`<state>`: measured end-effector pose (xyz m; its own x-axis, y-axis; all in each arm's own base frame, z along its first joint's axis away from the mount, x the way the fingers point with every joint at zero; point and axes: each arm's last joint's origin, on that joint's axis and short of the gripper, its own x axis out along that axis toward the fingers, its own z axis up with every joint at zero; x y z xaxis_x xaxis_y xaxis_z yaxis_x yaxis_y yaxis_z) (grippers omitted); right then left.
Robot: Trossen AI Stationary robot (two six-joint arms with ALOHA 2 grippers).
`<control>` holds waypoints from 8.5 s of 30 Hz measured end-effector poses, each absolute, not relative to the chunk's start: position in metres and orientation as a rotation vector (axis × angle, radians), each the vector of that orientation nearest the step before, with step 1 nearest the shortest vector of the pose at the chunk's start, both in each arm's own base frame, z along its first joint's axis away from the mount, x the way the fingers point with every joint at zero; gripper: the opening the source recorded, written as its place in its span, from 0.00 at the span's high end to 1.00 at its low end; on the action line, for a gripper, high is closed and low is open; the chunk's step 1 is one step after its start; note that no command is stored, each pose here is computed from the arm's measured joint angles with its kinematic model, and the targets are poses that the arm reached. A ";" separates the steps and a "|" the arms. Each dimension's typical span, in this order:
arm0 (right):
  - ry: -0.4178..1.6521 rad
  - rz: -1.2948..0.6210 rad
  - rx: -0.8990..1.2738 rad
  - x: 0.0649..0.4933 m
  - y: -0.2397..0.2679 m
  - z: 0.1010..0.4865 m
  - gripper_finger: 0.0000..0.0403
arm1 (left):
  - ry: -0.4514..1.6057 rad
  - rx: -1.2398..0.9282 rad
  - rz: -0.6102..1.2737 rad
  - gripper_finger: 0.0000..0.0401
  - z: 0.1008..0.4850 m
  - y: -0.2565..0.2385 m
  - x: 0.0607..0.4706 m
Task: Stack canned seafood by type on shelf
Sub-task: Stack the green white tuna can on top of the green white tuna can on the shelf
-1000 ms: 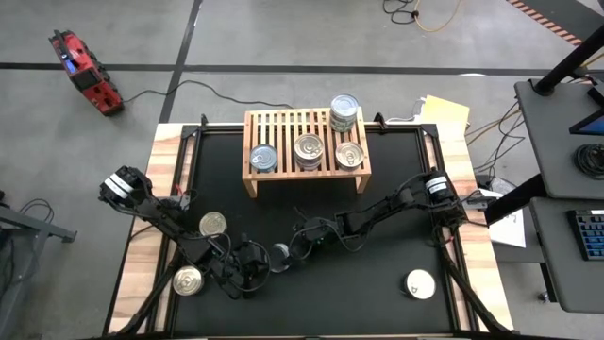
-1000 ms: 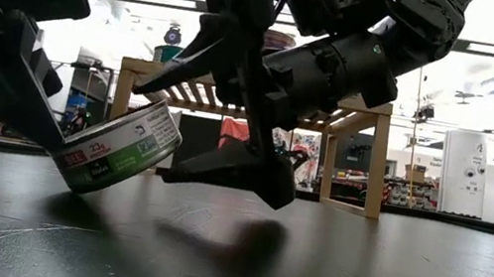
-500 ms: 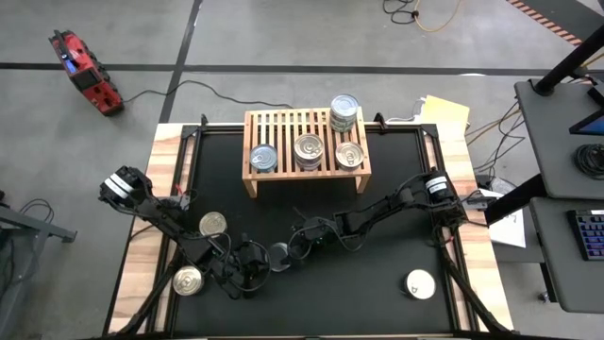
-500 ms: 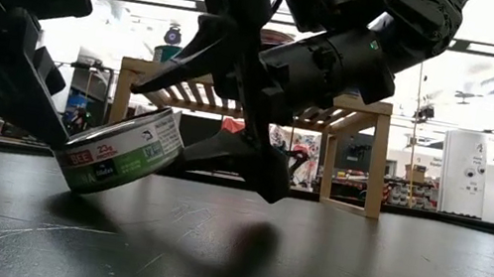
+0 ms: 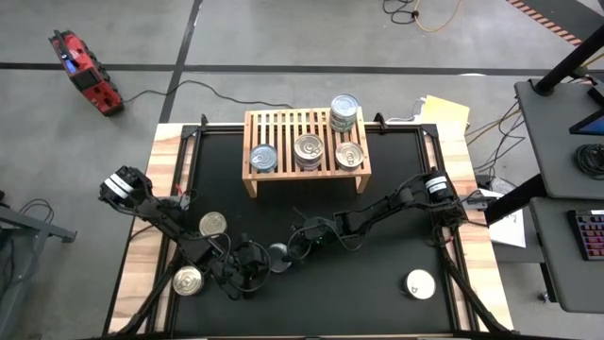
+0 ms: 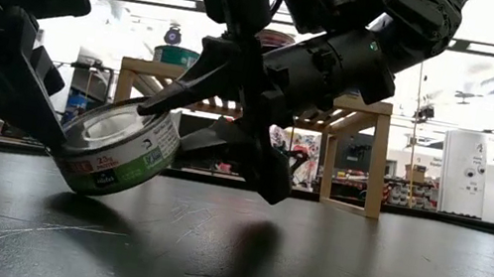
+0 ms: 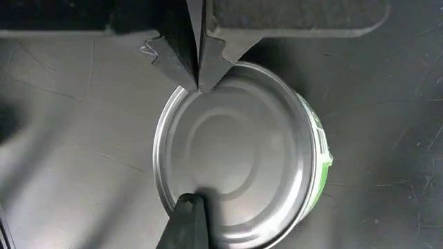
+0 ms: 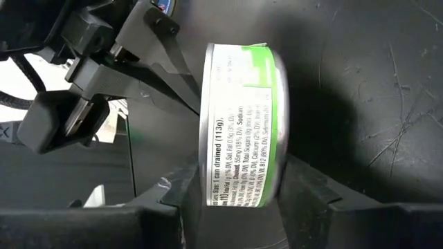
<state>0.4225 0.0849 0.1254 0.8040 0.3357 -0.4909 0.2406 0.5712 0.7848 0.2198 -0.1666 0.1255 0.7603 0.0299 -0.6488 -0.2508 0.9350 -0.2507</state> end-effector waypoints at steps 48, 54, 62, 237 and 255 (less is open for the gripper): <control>0.360 0.098 0.972 0.314 -0.050 0.357 0.65 | 0.535 -0.104 0.279 0.91 0.243 -0.172 0.255; 0.272 0.118 1.012 0.289 -0.116 0.375 0.65 | 0.522 -0.103 0.317 0.91 0.249 -0.160 0.267; 0.168 0.038 1.219 0.237 -0.203 0.377 0.65 | 0.500 -0.125 0.377 0.91 0.254 -0.142 0.280; 0.143 -0.556 1.030 0.216 -0.241 0.345 0.23 | 0.523 -0.056 0.495 0.91 0.253 -0.099 0.298; 0.141 -0.561 1.050 0.221 -0.237 0.345 0.23 | 0.527 -0.054 0.500 0.91 0.253 -0.098 0.298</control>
<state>0.2206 -0.2372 0.3451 0.8519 -0.3702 -0.3705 0.5014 0.3722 0.7811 0.2982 -0.0979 0.2530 0.7478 0.4430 -0.4945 -0.4701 0.8792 0.0768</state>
